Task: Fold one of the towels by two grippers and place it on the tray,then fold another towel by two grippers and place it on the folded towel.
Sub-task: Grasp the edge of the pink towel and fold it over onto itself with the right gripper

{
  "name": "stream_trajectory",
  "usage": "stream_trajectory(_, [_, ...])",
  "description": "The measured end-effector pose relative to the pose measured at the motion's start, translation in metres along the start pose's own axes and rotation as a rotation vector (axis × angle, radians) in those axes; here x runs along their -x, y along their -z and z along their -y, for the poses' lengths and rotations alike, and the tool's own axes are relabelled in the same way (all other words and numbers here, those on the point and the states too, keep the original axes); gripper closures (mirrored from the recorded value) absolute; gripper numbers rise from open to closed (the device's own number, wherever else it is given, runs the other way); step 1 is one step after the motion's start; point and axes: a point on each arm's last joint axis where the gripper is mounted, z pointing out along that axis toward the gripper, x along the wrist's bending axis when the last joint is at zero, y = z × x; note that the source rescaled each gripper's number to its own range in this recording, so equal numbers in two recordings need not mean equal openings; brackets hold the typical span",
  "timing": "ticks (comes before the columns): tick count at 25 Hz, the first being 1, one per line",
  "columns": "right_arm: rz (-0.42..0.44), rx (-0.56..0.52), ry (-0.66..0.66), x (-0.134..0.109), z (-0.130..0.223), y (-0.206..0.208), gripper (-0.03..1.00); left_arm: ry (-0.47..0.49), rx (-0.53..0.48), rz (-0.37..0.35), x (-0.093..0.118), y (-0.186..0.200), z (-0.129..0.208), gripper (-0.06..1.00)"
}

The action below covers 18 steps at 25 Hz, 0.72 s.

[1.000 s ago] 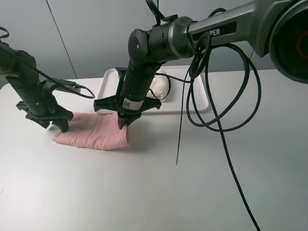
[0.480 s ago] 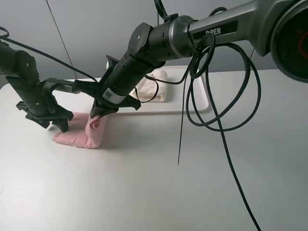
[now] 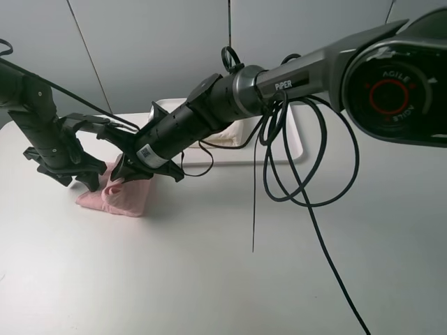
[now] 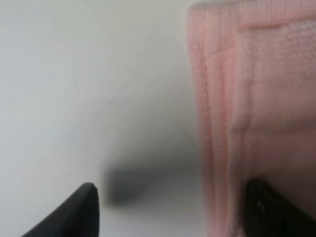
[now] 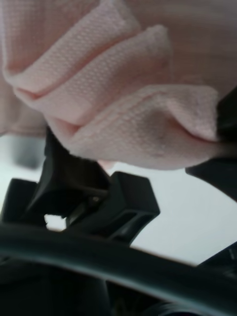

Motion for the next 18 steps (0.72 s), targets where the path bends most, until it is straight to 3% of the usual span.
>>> stream_trajectory(5, [-0.040, 0.043, 0.007, 0.0010, -0.0039, -0.0035, 0.93, -0.002, 0.001, 0.013, -0.0001, -0.0001, 0.0001, 0.15])
stream_trajectory(18, [-0.019, 0.095, 0.070, 0.0026, -0.0086, -0.0033, 0.93, 0.013, -0.001, 0.035, 0.0005, -0.0005, 0.0001, 0.15])
